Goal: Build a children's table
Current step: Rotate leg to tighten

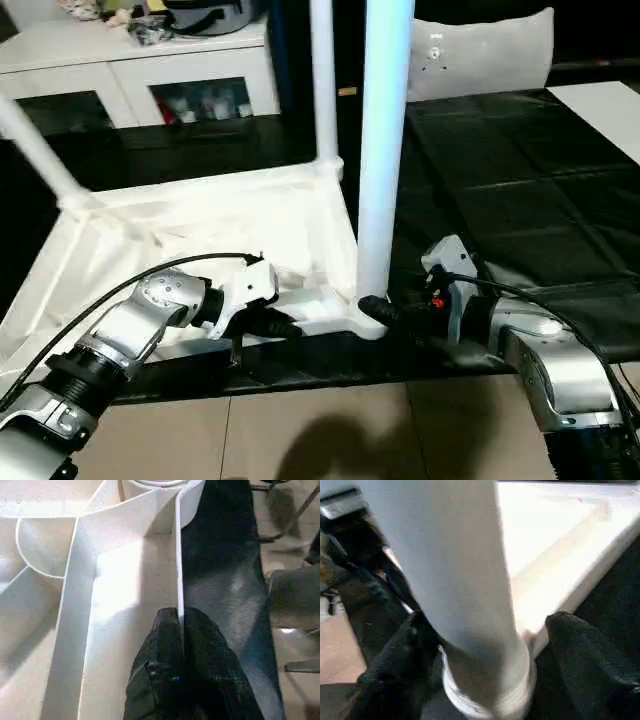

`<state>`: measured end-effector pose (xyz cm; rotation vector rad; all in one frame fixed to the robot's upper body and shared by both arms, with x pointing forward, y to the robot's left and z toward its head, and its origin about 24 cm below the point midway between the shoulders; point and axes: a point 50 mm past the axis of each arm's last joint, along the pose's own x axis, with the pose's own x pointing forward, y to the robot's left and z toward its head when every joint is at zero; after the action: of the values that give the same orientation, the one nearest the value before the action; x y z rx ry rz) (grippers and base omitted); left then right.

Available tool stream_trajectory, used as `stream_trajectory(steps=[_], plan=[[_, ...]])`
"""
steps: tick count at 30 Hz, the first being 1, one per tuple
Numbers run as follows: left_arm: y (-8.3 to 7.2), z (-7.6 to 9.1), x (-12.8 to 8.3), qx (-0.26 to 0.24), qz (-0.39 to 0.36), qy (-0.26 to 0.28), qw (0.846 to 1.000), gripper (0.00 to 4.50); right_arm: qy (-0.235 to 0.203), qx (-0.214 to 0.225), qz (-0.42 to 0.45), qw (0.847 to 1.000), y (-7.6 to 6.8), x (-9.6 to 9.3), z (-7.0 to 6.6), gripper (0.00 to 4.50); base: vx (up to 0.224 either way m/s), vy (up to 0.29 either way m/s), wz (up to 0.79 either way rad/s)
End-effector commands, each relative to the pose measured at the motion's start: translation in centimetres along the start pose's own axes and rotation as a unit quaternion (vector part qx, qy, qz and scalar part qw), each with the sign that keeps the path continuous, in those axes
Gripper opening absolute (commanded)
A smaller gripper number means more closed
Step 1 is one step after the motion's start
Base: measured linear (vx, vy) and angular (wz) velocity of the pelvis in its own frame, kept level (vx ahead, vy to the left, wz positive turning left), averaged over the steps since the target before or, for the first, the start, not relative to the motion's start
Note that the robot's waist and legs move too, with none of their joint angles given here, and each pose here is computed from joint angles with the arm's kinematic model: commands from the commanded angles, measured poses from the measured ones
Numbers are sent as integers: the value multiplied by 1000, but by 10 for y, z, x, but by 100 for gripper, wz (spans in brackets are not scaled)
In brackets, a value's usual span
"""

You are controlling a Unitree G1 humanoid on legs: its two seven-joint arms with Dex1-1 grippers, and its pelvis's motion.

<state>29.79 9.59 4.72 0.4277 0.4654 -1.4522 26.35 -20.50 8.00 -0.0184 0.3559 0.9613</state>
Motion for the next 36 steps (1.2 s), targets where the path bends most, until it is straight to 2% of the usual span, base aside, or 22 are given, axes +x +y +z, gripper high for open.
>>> stream_trajectory(steps=[1, 10, 11, 16, 19, 21, 22, 23, 24, 25, 26, 27, 29, 31, 33, 35, 36], plan=[[-5, 1, 1, 13, -28, 9, 999, 0, -9, -7, 31, 999, 7, 4, 3, 324, 0, 0, 0], [-5, 0, 1, 13, -29, 13, 999, 0, -6, 0, 54, 999, 11, 6, 2, 256, 0, 0, 0], [-5, -1, 1, 13, -28, 13, 999, 0, -7, 2, 56, 998, 12, 7, 2, 236, 0, 0, 0], [-4, 0, 1, 11, -25, 12, 1000, 0, -8, 7, 60, 998, 15, 9, 1, 210, 0, 0, 0], [-2, 4, 4, 5, -13, -1, 1000, 0, -5, 14, 30, 999, 15, 16, -2, 206, 0, 0, 0], [-1, 5, 4, 3, -11, -5, 1000, 0, -2, 16, 11, 1000, 12, 18, -3, 206, 0, 0, 0], [0, 10, 8, -7, -1, -14, 1000, 0, 2, 34, -61, 998, 2, 27, -5, 205, 0, 0, 0], [1, 11, 9, -13, 6, -18, 1000, 0, 2, 45, -97, 994, -3, 31, -5, 205, 0, 0, 0], [2, 13, 11, -20, 13, -22, 999, 0, 1, 58, -132, 990, -8, 35, -5, 205, 0, 0, 0], [5, 17, 15, -34, 36, -33, 998, 0, -8, 93, -184, 978, -16, 40, -4, 204, 0, 0, 0], [10, 22, 20, -55, 74, -45, 995, 0, -8, 105, -226, 968, -20, 44, -4, 204, 0, 0, 0], [10, 22, 20, -55, 74, -45, 995, 0, -8, 105, -226, 968, -20, 44, -4, 204, 0, 0, 0], [16, 28, 29, -85, 122, -58, 987, 0, -7, 94, -270, 958, -22, 53, -2, 204, 0, 0, 0], [16, 30, 32, -85, 130, -56, 986, 0, -16, 84, -272, 959, -21, 57, 0, 274, 0, 0, 0], [16, 31, 33, -80, 132, -54, 986, 0, -24, 79, -271, 959, -20, 60, 1, 274, 0, 0, 0], [14, 30, 33, -68, 127, -48, 988, 0, -37, 84, -266, 960, -17, 64, 2, 301, 0, 0, 0], [14, 30, 33, -68, 127, -48, 988, 0, -37, 84, -266, 960, -17, 64, 2, 301, 0, 0, 0]])
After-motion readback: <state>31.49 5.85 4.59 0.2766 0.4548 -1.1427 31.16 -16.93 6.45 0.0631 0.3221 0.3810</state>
